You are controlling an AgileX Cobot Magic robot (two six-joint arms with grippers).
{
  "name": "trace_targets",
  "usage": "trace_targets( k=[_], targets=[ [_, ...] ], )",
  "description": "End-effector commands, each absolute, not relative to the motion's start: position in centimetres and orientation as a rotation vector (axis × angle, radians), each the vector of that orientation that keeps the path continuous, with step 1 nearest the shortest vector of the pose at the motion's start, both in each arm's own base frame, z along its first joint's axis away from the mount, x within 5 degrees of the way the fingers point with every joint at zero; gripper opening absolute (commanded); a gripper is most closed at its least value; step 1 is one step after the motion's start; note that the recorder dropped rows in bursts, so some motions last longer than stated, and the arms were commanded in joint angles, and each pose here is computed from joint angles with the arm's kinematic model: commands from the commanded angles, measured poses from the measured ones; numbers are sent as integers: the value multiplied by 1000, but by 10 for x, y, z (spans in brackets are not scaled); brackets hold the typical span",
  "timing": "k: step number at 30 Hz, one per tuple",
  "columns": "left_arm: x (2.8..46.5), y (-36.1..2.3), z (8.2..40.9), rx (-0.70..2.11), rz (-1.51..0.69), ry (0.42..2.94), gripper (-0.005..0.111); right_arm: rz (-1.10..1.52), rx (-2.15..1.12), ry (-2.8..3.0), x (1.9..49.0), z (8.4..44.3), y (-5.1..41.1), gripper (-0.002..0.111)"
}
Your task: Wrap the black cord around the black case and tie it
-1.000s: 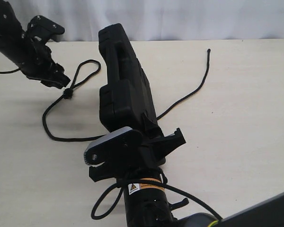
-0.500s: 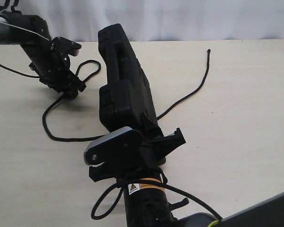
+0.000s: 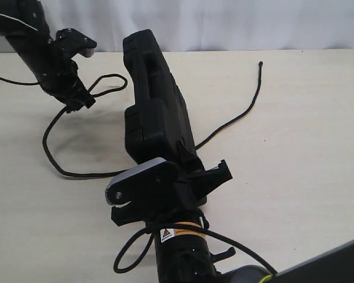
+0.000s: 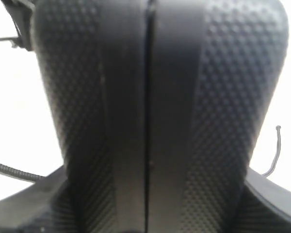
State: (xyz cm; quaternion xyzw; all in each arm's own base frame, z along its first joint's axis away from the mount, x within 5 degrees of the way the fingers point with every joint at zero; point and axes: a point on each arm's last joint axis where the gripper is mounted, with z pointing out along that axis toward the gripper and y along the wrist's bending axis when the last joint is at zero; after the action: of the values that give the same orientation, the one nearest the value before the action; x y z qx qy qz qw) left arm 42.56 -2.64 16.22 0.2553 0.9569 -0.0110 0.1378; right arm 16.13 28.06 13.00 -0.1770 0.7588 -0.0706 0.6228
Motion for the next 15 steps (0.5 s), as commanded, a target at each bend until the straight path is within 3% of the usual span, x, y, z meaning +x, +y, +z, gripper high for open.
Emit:
trace_targets(
  k=[1, 9, 15],
  targets=[
    [387, -25, 190, 786, 63, 2560, 0, -162, -366, 1740, 167, 134, 273, 4],
    [288, -28, 234, 945, 131, 2173, 0, 24, -386, 1838, 182, 153, 228, 4],
    [258, -48, 233, 1374, -159, 2107, 0, 89, -413, 1872, 189, 156, 223, 4]
  ],
)
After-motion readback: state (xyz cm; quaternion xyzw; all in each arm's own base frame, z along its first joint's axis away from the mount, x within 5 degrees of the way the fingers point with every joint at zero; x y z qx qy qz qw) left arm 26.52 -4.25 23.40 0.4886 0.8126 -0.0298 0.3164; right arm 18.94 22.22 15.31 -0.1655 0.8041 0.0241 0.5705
